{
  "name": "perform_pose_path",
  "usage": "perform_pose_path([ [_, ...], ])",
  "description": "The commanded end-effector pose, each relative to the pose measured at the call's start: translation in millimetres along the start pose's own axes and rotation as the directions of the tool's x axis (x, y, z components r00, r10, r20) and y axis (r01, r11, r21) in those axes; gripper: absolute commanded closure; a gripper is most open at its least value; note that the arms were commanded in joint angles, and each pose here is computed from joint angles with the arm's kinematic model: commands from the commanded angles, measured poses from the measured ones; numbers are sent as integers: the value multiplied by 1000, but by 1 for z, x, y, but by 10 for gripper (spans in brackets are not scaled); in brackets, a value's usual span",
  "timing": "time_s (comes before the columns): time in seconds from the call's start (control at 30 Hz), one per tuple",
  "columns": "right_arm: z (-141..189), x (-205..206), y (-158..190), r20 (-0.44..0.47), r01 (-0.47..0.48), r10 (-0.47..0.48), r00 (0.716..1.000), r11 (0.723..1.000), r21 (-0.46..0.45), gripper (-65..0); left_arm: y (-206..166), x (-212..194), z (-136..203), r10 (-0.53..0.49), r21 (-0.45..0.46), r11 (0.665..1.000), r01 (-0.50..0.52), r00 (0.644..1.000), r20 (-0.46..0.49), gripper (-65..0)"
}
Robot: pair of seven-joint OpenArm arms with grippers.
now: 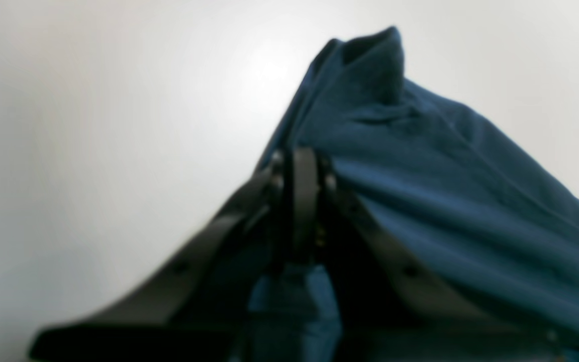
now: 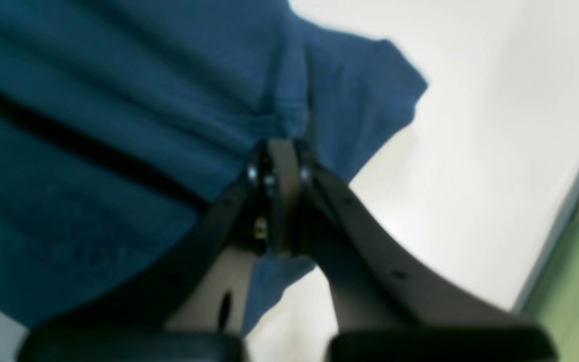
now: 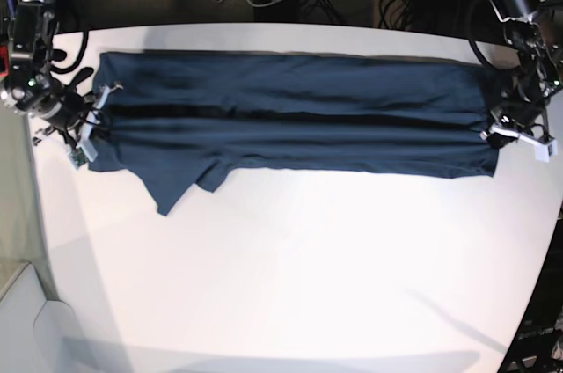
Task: Layout the t-shirt on the table in an organized manner, then fold the t-shirt properly
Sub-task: 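Pull the folded strip's ends apart with both grippers to straighten it, then regrasp the strip's end with the right gripper and smooth it flat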
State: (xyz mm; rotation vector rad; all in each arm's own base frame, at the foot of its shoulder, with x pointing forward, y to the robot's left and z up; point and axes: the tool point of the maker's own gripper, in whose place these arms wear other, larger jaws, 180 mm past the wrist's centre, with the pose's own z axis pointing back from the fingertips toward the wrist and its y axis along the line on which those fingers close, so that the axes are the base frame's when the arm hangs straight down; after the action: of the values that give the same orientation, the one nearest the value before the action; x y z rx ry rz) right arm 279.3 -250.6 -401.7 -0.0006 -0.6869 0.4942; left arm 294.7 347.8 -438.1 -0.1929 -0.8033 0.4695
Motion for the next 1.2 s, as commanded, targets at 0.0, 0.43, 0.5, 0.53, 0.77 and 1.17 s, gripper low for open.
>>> perform_pose_path([
  [0.0, 4, 7, -7, 22, -7, 7, 1000, 1000, -23, 0, 13, -21, 3, -24, 54, 998, 30, 995, -100, -2],
  [0.43, -7, -24, 5, -45, 58, -57, 997, 998, 16, -115, 22, -34, 9, -22, 68, 997, 31, 992, -127, -2],
  [0.5, -6, -26, 3, -49, 51, -51, 997, 999, 12, -209, 23, -35, 9, -23, 70, 997, 32, 992, -128, -2],
  [0.53, -4, -27, 1, -54, 44, -44, 998, 999, 8, -252, 23, -35, 9, -23, 70, 997, 32, 992, -128, -2],
  [0.77, 32, -25, -46, -29, 53, -58, 998, 990, -134, -468, 23, -34, 9, -21, 70, 997, 30, 992, -126, -2],
  [1.17, 18, 88, -44, 110, 29, -14, 994, 989, -143, -485, 22, -44, 10, -11, 69, 997, 23, 985, -171, -2],
])
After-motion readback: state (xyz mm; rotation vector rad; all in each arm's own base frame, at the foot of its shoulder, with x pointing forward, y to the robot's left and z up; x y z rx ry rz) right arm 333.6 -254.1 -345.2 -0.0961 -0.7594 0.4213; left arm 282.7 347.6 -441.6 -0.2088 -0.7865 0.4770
